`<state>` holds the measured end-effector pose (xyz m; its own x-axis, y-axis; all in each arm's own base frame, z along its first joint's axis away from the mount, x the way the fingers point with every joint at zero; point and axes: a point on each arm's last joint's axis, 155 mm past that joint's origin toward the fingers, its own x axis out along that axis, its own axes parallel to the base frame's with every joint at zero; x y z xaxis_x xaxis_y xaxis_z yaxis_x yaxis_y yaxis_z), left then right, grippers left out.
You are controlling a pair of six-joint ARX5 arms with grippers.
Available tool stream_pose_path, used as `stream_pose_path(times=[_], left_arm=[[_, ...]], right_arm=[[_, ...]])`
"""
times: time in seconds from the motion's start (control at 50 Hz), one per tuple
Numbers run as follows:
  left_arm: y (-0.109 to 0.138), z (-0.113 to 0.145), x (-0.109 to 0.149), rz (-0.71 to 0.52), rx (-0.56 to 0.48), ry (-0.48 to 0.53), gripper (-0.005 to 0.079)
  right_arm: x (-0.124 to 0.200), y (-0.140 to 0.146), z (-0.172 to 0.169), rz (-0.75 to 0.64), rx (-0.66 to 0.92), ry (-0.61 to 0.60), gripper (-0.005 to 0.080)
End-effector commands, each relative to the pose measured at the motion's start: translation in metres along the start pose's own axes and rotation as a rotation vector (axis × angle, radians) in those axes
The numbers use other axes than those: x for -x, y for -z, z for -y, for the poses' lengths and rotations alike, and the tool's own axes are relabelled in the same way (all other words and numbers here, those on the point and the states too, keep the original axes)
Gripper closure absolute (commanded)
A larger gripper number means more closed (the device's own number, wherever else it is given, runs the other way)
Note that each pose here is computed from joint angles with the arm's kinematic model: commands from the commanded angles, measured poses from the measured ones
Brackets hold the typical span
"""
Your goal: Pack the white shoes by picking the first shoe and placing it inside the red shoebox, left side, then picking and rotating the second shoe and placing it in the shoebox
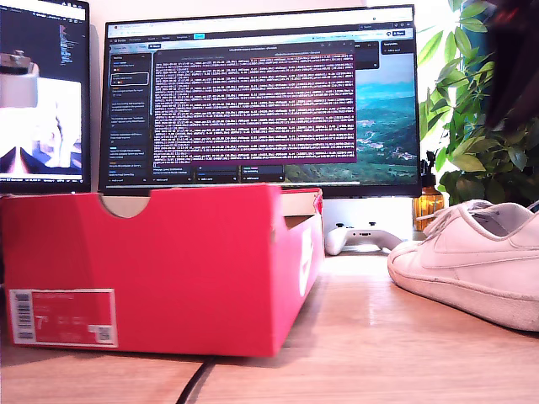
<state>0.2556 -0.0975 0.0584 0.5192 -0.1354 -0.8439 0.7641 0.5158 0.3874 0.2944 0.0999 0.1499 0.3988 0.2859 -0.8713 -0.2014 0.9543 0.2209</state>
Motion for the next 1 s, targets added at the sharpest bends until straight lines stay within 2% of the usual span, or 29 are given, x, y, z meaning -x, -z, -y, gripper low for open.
stream_pose_path(times=[0.0, 0.18, 0.62, 0.86, 0.98], left_arm=[[0.001, 0.005, -0.004, -0.002, -0.01, 0.013, 0.0761], [0.001, 0.005, -0.003, -0.002, -0.007, 0.014, 0.076], [0.001, 0.005, -0.003, 0.0, -0.007, 0.015, 0.076], [0.001, 0.005, -0.003, -0.001, -0.007, 0.015, 0.076], [0.001, 0.005, -0.003, -0.001, -0.007, 0.015, 0.076]], right_arm=[[-0.014, 0.008, 0.002, -0.054, 0.02, 0.014, 0.0484], [-0.041, 0.018, 0.022, -0.149, 0.077, 0.125, 0.045], [-0.092, 0.053, 0.02, -0.358, 0.091, 0.097, 0.0443], [-0.09, 0.05, 0.004, -0.359, 0.113, 0.071, 0.0443], [-0.084, 0.041, 0.013, -0.346, 0.125, 0.131, 0.0443]])
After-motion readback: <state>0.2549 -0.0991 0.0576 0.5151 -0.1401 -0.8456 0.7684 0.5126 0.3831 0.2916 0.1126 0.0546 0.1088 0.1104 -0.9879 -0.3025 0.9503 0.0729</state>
